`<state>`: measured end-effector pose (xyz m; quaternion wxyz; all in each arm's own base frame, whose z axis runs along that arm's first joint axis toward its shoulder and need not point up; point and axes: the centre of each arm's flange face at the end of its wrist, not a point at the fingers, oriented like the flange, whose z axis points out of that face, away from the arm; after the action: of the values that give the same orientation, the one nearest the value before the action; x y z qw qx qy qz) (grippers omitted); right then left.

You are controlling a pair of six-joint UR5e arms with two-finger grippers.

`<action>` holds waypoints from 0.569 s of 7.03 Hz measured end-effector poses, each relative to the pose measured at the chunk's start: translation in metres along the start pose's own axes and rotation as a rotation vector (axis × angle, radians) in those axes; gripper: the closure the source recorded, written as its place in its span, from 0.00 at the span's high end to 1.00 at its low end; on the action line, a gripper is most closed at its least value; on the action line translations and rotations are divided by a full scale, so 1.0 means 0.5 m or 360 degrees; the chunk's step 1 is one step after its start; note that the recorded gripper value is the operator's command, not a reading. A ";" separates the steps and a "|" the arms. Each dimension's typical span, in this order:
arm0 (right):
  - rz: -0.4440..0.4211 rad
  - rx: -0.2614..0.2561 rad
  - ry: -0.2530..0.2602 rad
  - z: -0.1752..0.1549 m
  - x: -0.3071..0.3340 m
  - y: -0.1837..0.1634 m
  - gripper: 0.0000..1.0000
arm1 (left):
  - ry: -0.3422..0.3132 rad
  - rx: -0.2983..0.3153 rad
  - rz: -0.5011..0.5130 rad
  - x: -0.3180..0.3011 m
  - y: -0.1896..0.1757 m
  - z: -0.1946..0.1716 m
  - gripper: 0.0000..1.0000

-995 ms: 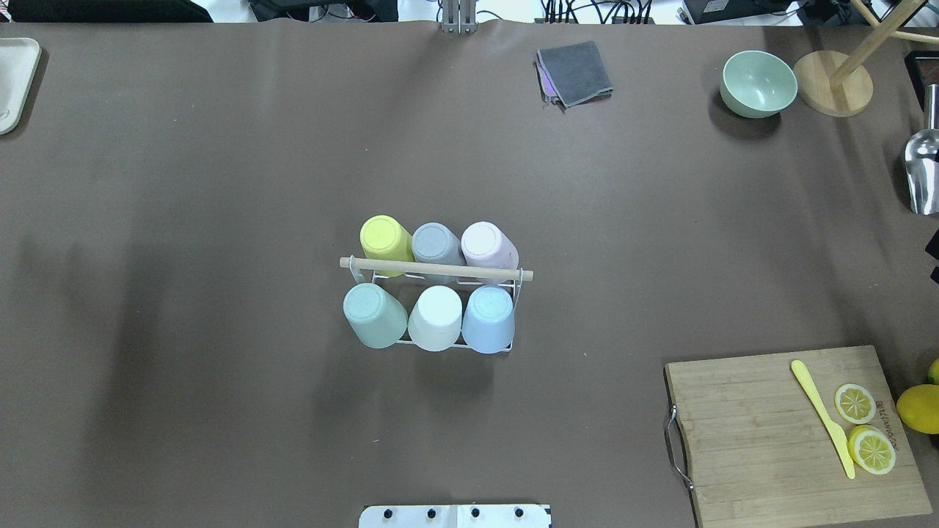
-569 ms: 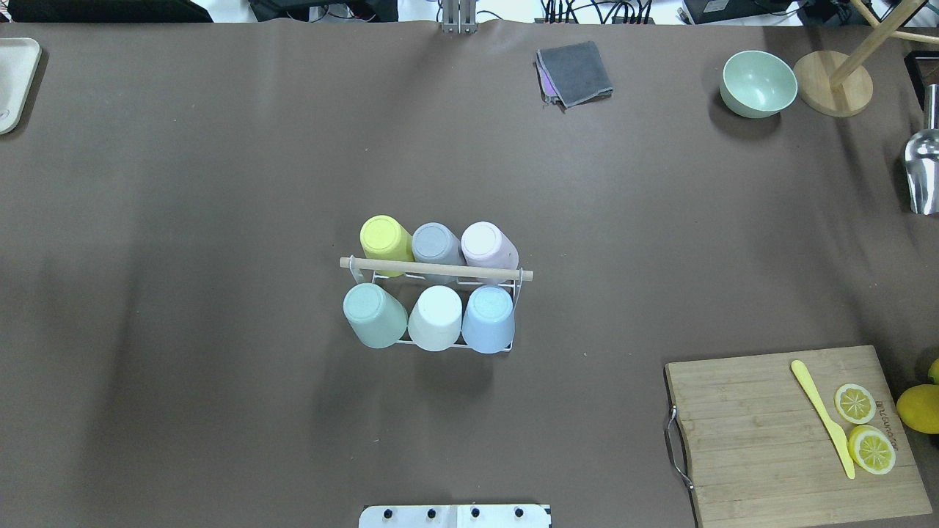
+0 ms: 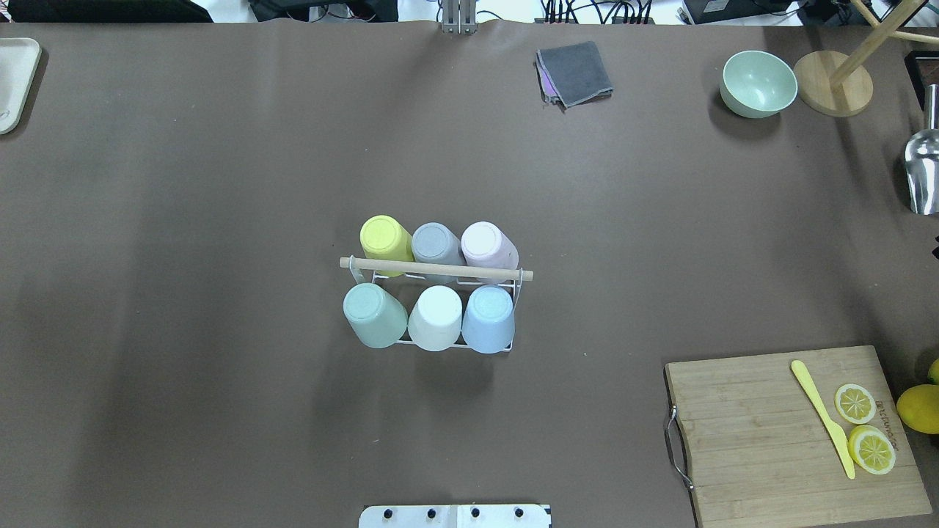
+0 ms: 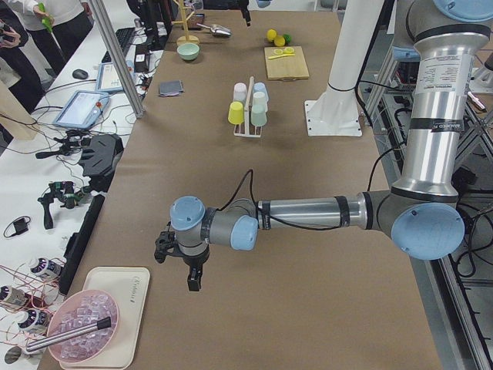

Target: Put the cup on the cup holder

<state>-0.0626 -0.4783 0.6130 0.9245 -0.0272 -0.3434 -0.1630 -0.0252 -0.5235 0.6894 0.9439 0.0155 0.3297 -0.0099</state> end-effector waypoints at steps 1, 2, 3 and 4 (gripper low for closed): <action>0.0055 0.0011 -0.0121 0.002 0.014 0.023 1.00 | -0.0001 -0.0020 -0.0015 -0.002 0.014 -0.002 0.97; 0.0104 0.0010 -0.0188 0.007 0.031 0.047 1.00 | -0.0001 -0.0036 -0.0028 -0.008 0.035 0.003 0.97; 0.0156 0.0003 -0.0226 0.015 0.047 0.071 1.00 | -0.0001 -0.0049 -0.0039 -0.018 0.060 0.010 0.97; 0.0218 -0.0007 -0.0254 0.023 0.060 0.095 1.00 | 0.0001 -0.0056 -0.0044 -0.026 0.083 0.017 0.97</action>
<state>-0.0332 -0.4402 0.6441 0.9031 -0.0655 -0.4130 -0.0975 -0.0288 -0.4823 0.7051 0.9437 -0.0058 0.3302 -0.0171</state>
